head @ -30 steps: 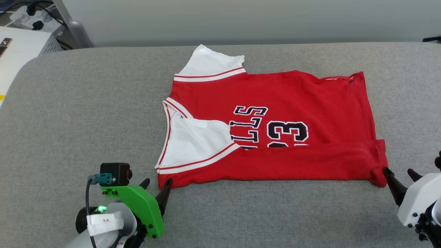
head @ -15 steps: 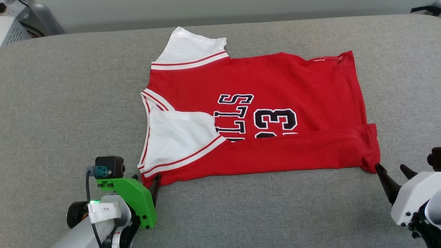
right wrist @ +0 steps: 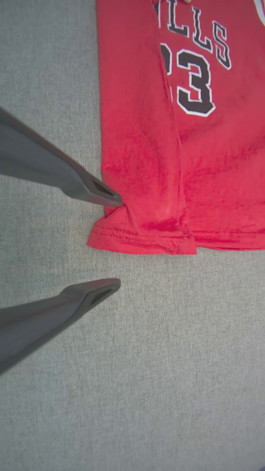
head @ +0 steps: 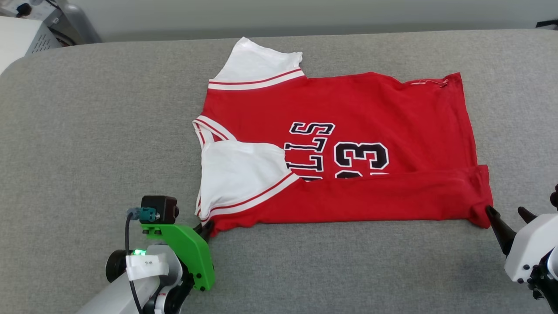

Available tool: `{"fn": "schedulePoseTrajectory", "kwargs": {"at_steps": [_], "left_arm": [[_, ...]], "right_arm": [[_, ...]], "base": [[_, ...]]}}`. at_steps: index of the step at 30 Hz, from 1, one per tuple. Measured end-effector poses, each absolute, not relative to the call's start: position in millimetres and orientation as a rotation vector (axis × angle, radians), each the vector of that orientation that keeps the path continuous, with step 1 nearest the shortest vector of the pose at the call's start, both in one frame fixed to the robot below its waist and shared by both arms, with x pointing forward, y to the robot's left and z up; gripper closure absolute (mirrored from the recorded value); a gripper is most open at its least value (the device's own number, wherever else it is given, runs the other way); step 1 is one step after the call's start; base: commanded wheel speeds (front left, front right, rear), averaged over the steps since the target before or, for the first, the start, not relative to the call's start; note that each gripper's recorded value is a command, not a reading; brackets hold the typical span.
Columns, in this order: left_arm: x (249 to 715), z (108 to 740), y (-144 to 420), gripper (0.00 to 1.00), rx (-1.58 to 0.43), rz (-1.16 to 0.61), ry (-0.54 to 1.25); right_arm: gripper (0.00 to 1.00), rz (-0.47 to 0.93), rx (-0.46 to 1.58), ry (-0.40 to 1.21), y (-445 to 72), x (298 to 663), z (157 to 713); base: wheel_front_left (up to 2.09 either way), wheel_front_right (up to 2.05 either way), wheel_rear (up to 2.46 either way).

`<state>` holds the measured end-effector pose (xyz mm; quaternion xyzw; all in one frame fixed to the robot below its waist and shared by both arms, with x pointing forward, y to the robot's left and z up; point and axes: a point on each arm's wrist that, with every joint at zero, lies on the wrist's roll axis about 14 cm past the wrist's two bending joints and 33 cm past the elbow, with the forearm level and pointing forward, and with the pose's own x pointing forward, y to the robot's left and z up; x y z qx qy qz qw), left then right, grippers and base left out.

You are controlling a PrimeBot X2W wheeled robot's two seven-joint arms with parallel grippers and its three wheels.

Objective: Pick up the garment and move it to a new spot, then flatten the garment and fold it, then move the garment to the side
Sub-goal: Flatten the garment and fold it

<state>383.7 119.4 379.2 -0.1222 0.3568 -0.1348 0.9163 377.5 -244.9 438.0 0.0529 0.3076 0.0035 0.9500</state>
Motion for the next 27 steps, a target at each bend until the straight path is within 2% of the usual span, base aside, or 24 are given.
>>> {"fn": "schedulePoseTrajectory", "kwargs": {"at_steps": [8, 20, 21, 22, 23, 24, 27], "left_arm": [[387.3, 419.3, 121.6, 1.00, -0.262, -0.288, 0.609], [381.8, 425.3, 121.7, 1.00, -0.236, -0.304, 0.616], [381.3, 424.2, 122.3, 1.00, -0.235, -0.304, 0.620], [380.6, 422.7, 123.0, 1.00, -0.232, -0.303, 0.627], [379.8, 421.3, 123.7, 1.00, -0.228, -0.303, 0.635], [379.2, 420.3, 124.5, 1.00, -0.224, -0.304, 0.639], [377.4, 418.4, 125.2, 1.00, -0.217, -0.305, 0.651]], "right_arm": [[0.00, 0.006, 0.043, 0.723, -247.0, 385.3, 417.5], [0.00, 0.022, -0.005, 0.888, -239.2, 395.5, 374.3], [0.36, 0.025, -0.007, 0.901, -238.6, 395.2, 371.9], [0.61, 0.028, -0.011, 0.915, -238.2, 394.4, 369.2], [0.91, 0.029, -0.012, 0.926, -238.3, 393.0, 367.0], [1.00, 0.031, -0.009, 0.932, -238.1, 392.3, 365.5], [1.00, 0.036, -0.008, 0.934, -237.2, 392.6, 365.0]], "base": [[0.00, 0.00, 0.00], [0.00, 0.00, 0.00], [0.00, 0.00, 0.00], [0.00, 0.00, 0.00], [0.00, 0.00, 0.00], [0.00, 0.00, 0.00], [0.00, 0.00, 0.00]]}}
